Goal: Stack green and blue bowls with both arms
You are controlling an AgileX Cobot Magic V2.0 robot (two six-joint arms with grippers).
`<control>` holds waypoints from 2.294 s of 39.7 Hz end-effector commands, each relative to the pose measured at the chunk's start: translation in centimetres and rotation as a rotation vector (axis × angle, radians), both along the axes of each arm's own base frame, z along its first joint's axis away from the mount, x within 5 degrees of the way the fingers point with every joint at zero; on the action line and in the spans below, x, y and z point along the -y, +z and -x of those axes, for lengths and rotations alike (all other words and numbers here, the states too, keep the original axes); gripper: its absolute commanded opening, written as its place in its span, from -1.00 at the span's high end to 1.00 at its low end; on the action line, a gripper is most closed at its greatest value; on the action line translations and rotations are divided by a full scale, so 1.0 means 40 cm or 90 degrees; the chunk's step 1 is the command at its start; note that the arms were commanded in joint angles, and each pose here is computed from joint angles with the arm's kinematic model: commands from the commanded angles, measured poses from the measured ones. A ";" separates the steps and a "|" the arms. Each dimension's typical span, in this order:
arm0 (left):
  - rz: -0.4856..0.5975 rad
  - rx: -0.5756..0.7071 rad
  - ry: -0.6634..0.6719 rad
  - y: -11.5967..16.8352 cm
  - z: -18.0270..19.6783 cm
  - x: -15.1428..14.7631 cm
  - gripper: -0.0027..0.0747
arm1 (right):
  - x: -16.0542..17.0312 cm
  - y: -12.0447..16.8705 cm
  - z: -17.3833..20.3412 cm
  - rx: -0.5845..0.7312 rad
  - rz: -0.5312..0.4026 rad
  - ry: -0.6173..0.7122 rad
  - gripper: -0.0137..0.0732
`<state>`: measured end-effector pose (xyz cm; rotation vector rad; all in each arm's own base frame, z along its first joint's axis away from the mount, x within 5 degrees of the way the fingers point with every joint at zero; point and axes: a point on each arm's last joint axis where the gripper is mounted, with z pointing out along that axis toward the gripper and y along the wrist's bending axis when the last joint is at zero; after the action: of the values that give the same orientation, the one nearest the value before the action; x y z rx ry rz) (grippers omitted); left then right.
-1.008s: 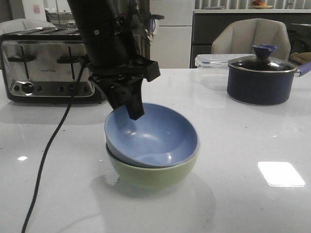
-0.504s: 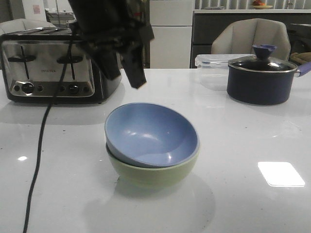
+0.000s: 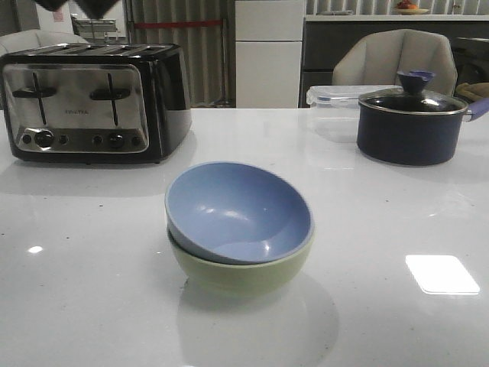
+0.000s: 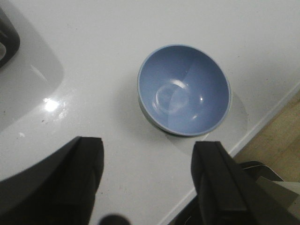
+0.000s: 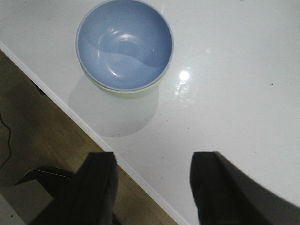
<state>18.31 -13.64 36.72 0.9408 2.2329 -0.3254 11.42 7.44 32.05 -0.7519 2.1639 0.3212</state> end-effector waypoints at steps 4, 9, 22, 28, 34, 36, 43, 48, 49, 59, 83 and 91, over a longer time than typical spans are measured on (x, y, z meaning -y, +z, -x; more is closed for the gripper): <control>0.079 0.092 0.007 0.027 0.120 -0.079 -0.25 | -0.003 0.035 -0.005 0.054 -0.033 -0.002 -0.38; 0.096 0.116 0.006 0.000 0.197 -0.132 -0.25 | -0.003 0.035 -0.005 0.053 -0.032 -0.002 -0.38; 0.131 0.162 0.007 -0.081 0.310 -0.210 -0.25 | -0.003 0.035 -0.005 0.054 -0.033 -0.002 -0.38; 0.122 0.151 0.060 -0.099 0.298 -0.219 -0.25 | -0.003 0.035 -0.005 0.054 -0.033 -0.002 -0.38; 0.125 0.157 0.072 -0.098 0.293 -0.221 -0.25 | -0.003 0.035 -0.005 0.053 -0.032 -0.002 -0.38; 0.127 0.160 0.072 -0.097 0.292 -0.220 -0.25 | -0.003 0.035 -0.005 0.053 -0.032 -0.002 -0.38; 0.131 0.159 0.075 -0.097 0.292 -0.220 -0.17 | -0.003 0.035 -0.005 0.053 -0.032 -0.002 -0.07; 0.131 0.158 0.075 -0.097 0.292 -0.220 0.05 | -0.003 0.035 -0.005 0.053 -0.032 -0.002 0.32; 0.131 0.158 0.075 -0.097 0.292 -0.220 0.09 | -0.003 0.035 -0.005 0.053 -0.032 -0.002 0.39; 0.131 0.158 0.075 -0.097 0.292 -0.220 0.50 | -0.003 0.035 -0.005 0.053 -0.032 -0.002 0.60; 0.142 0.149 0.075 -0.096 0.294 -0.218 0.68 | -0.003 0.035 -0.005 0.053 -0.033 -0.002 0.60; 0.142 0.166 0.078 -0.094 0.299 -0.225 0.68 | -0.003 0.035 -0.005 0.053 -0.033 -0.002 0.60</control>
<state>6.18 -4.56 31.52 0.7279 2.0642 -0.3390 11.42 7.44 32.05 -0.7519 2.1639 0.3212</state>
